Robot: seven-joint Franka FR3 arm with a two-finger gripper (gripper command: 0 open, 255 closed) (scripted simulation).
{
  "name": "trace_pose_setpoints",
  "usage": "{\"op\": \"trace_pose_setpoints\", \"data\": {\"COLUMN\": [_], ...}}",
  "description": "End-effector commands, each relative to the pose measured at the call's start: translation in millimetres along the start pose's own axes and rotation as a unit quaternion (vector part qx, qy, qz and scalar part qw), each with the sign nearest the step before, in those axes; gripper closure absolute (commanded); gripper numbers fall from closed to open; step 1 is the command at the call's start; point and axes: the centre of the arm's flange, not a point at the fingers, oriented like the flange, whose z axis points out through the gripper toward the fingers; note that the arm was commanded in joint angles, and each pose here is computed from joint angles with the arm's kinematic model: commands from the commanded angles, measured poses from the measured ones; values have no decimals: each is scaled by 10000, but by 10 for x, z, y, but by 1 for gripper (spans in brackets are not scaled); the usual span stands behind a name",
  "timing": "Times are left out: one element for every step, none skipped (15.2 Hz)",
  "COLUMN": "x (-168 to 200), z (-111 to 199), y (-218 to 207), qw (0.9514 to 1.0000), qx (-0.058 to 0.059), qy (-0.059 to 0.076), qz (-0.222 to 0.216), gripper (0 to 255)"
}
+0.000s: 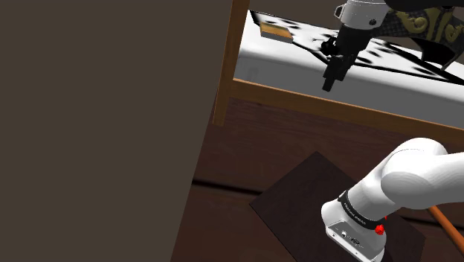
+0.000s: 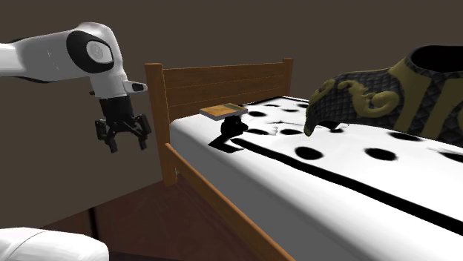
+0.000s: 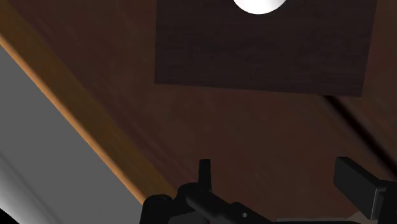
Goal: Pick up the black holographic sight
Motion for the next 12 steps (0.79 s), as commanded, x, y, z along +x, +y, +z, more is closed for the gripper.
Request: {"op": "trace_pose_setpoints", "data": {"x": [0, 86, 169, 249, 326, 400, 471, 539, 604, 666, 725, 781], "z": [0, -28, -55, -81, -107, -132, -156, -179, -202, -224, -245, -265], "y": [0, 105, 212, 322, 433, 547, 663, 781, 901, 1022, 1146, 1270], "qw": [10000, 9999, 9996, 9992, 9986, 9977, 9968, 9956, 9942, 9927, 9910, 9891], "qx": [0, 41, 83, 124, 165, 207, 248, 289, 330, 371, 412, 453], "qy": [0, 15, 30, 45, 59, 74, 89, 104, 118, 133, 148, 163], "qz": [0, 127, 254, 381, 508, 634, 761, 887, 1014, 1140, 1266, 1391], "gripper": [0, 0, 0, 0, 0, 0, 0, 0, 0, 0, 0, 0]}}
